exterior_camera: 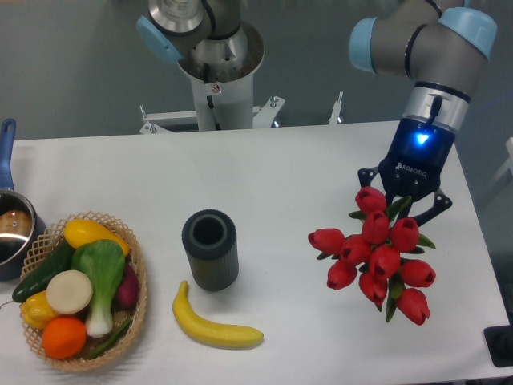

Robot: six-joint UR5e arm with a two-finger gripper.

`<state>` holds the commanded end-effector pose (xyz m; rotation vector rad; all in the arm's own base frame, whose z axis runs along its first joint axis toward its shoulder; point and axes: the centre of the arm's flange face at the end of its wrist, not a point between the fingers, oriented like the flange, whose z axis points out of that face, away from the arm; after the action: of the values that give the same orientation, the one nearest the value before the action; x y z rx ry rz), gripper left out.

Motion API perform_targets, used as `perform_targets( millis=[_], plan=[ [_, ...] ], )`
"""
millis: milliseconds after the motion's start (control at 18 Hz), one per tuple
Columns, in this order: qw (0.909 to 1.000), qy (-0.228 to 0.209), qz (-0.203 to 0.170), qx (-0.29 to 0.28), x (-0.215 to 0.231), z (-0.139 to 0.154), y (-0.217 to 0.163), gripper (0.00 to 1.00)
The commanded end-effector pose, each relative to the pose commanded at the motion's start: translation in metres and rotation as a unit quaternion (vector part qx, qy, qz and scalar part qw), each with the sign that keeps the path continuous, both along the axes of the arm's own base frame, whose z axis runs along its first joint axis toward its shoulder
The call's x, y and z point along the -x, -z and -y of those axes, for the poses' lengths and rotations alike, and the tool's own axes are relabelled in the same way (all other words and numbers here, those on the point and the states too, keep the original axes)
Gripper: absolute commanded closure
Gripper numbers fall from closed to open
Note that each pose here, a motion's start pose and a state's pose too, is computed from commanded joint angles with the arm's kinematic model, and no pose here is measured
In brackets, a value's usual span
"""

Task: Insert the flowers into the vase
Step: 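Carry the held red tulip bunch toward the dark grey vase, then lift the tulips and position their stems above the vase opening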

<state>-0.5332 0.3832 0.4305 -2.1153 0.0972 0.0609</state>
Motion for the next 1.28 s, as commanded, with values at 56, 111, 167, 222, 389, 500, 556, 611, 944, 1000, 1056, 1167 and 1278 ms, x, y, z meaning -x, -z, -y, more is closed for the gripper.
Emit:
perform_targets(
  millis=[56,111,167,222,389,500,556,611,944,1000,1056,1167,1278],
  plan=[
    [1.0000,0.001,0.002,0.001,-0.001,0.000,0.004,0.79],
    [1.0000,0.002,0.005,0.002,-0.002,-0.001,0.006,0.79],
    [1.0000,0.002,0.002,-0.001,-0.002,-0.002,0.001,0.78],
    [1.0000,0.002,-0.003,-0.003,-0.001,-0.003,-0.005,0.78],
    [1.0000,0.003,0.000,-0.002,-0.002,-0.003,-0.001,0.78],
    [1.0000,0.006,0.002,-0.001,-0.003,-0.006,0.001,0.78],
    [1.0000,0.009,0.003,-0.001,-0.005,-0.010,0.003,0.78],
    [0.9999,0.011,0.006,-0.001,-0.006,-0.012,0.005,0.78],
    [0.9957,0.080,0.016,-0.044,-0.047,-0.063,-0.002,0.78],
    [0.9936,0.094,0.024,-0.058,-0.055,-0.069,-0.001,0.78],
    [0.9916,0.103,0.031,-0.072,-0.059,-0.072,-0.003,0.78],
    [0.9856,0.121,0.054,-0.105,-0.067,-0.072,0.001,0.78],
    [0.9782,0.144,0.059,-0.138,-0.079,-0.070,0.011,0.78]
  ],
)
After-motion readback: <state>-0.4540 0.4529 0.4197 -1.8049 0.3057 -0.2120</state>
